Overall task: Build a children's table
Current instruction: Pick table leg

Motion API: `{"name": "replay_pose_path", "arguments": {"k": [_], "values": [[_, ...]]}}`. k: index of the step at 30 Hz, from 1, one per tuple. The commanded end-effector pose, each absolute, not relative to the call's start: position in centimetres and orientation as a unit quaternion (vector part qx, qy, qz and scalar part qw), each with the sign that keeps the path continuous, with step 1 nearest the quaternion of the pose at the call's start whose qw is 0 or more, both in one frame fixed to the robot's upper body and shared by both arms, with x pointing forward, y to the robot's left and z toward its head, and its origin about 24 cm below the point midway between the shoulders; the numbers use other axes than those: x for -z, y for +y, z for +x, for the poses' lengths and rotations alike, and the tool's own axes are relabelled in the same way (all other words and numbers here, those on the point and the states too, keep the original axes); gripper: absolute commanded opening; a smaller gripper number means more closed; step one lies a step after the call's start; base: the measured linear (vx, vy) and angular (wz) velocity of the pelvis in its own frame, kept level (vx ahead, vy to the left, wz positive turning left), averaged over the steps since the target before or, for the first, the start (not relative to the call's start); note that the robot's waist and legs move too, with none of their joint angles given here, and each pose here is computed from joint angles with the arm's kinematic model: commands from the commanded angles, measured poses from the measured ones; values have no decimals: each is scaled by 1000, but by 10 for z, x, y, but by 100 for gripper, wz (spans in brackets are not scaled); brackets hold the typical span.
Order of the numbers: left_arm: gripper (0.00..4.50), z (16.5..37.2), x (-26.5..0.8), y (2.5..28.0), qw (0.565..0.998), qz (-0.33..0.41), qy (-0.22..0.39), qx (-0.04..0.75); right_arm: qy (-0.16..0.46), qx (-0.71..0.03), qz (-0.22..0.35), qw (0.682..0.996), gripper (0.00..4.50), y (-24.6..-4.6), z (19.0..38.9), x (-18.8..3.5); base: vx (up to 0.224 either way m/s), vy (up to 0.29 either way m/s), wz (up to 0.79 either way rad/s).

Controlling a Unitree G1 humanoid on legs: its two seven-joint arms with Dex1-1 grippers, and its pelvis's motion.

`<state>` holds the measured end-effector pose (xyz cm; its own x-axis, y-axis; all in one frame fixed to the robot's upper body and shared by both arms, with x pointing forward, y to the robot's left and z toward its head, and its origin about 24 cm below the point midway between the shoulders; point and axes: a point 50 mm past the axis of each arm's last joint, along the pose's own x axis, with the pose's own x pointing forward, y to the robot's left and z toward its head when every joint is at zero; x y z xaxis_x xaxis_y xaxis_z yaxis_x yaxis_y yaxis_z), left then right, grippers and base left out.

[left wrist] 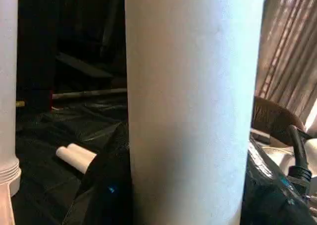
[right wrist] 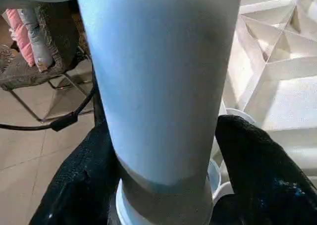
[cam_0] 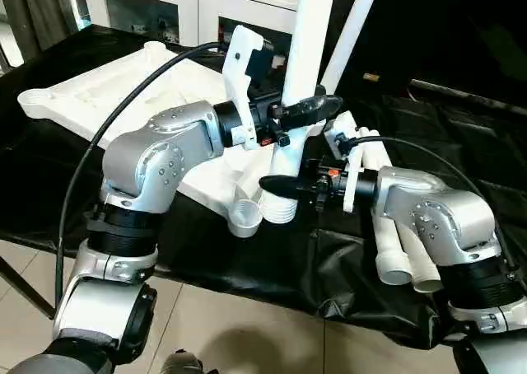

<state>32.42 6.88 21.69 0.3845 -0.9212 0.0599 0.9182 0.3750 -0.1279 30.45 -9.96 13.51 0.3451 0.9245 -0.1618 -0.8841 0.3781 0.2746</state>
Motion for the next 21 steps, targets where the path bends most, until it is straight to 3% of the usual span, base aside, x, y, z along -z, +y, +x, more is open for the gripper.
{"name": "replay_pose_path", "arguments": {"k": [1,4,5,15,21], "values": [[186,318,-222,62,816,-59,-3,575,154,-541,62,825,306,-104,308,-136,0,0,0],[186,318,-222,62,816,-60,-3,575,153,-544,65,823,306,-103,308,-136,0,0,0],[186,319,-223,62,816,-60,-4,575,152,-545,68,821,279,-103,308,-136,0,0,0],[186,319,-223,63,815,-64,-5,575,147,-560,84,811,203,-100,306,-137,0,0,0],[186,319,-224,63,815,-66,-6,575,147,-562,90,809,194,-101,305,-136,0,0,0]]}}
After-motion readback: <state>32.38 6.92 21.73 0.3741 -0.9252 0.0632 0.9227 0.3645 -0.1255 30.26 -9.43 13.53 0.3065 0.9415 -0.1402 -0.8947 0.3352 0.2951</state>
